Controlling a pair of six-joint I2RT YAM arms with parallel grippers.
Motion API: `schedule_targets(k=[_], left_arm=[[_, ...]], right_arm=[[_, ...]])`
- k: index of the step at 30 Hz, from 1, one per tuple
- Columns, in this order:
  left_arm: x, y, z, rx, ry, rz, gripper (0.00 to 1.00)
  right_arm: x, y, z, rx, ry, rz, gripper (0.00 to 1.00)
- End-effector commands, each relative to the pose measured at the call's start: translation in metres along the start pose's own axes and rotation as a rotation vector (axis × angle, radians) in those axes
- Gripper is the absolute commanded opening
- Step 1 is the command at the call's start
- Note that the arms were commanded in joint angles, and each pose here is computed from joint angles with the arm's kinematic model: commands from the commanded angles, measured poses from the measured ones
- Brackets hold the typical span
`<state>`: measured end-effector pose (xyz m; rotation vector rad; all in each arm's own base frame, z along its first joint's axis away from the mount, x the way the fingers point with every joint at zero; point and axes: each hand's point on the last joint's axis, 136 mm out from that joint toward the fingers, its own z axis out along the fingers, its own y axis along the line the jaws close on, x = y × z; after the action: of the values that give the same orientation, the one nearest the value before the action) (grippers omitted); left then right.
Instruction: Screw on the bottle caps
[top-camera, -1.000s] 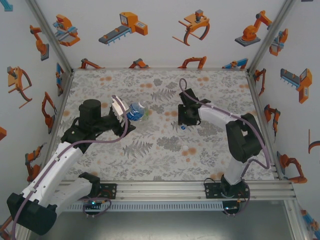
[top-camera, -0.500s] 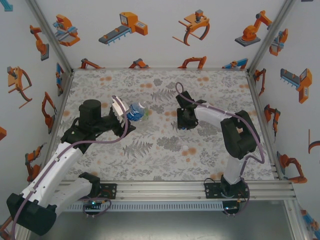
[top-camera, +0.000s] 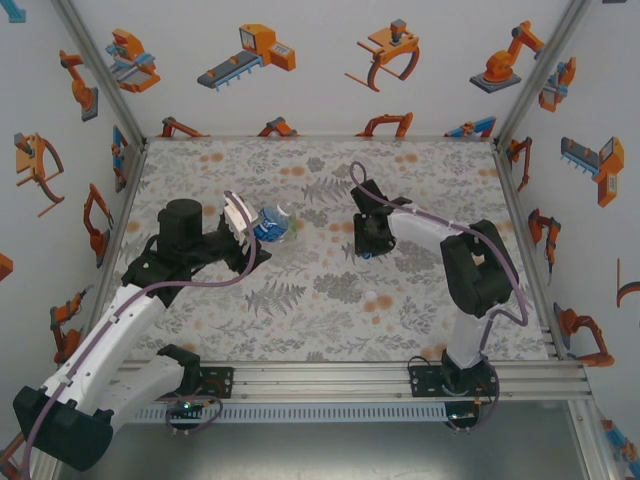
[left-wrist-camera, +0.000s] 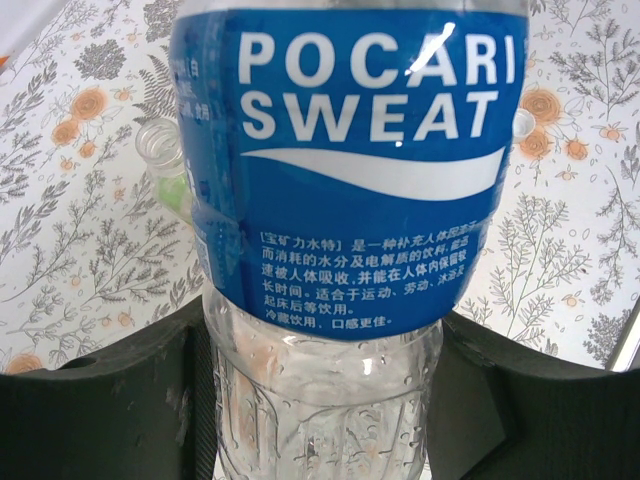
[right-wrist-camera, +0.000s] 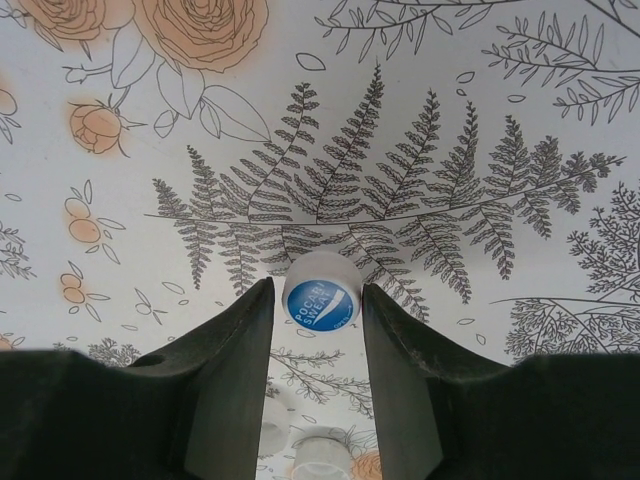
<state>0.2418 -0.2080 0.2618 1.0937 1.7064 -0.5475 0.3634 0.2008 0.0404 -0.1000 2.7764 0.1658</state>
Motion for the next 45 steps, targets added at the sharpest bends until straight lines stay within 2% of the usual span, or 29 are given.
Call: schedule_targets(k=[1, 9, 14, 23, 28, 34, 37, 41, 45], left_arm=[[-0.006, -0.003, -0.004, 0.007, -0.012, 0.029, 0.00], [-0.005, -0.002, -0.003, 0.007, -0.008, 0.027, 0.00], [-0.005, -0.002, -0.002, 0.008, -0.007, 0.027, 0.00], [0.000, -0.011, 0.007, 0.047, 0.019, 0.048, 0.00], [0.004, -0.027, 0.013, 0.087, 0.046, 0.106, 0.00], [0.007, -0.048, 0.017, 0.142, 0.083, 0.173, 0.00], [0.008, -0.061, 0.016, 0.186, 0.091, 0.244, 0.00], [0.007, -0.075, 0.012, 0.221, 0.068, 0.348, 0.00], [0.003, -0.081, 0.007, 0.234, 0.051, 0.380, 0.00]], right_arm=[[-0.002, 0.003, 0.002, 0.006, 0.006, -0.014, 0.40], [-0.002, 0.003, 0.003, 0.008, 0.013, -0.016, 0.37], [-0.003, 0.003, -0.002, 0.012, 0.008, -0.019, 0.31], [-0.009, 0.012, -0.050, -0.090, -0.086, -0.060, 0.25], [-0.006, 0.033, -0.104, -0.274, -0.203, -0.177, 0.19], [0.000, 0.063, -0.192, -0.523, -0.482, -0.422, 0.12], [0.007, 0.072, -0.232, -0.611, -0.581, -0.508, 0.11], [0.024, 0.088, -0.282, -0.740, -0.698, -0.651, 0.10], [0.051, 0.107, -0.322, -0.839, -0.800, -0.835, 0.08]])
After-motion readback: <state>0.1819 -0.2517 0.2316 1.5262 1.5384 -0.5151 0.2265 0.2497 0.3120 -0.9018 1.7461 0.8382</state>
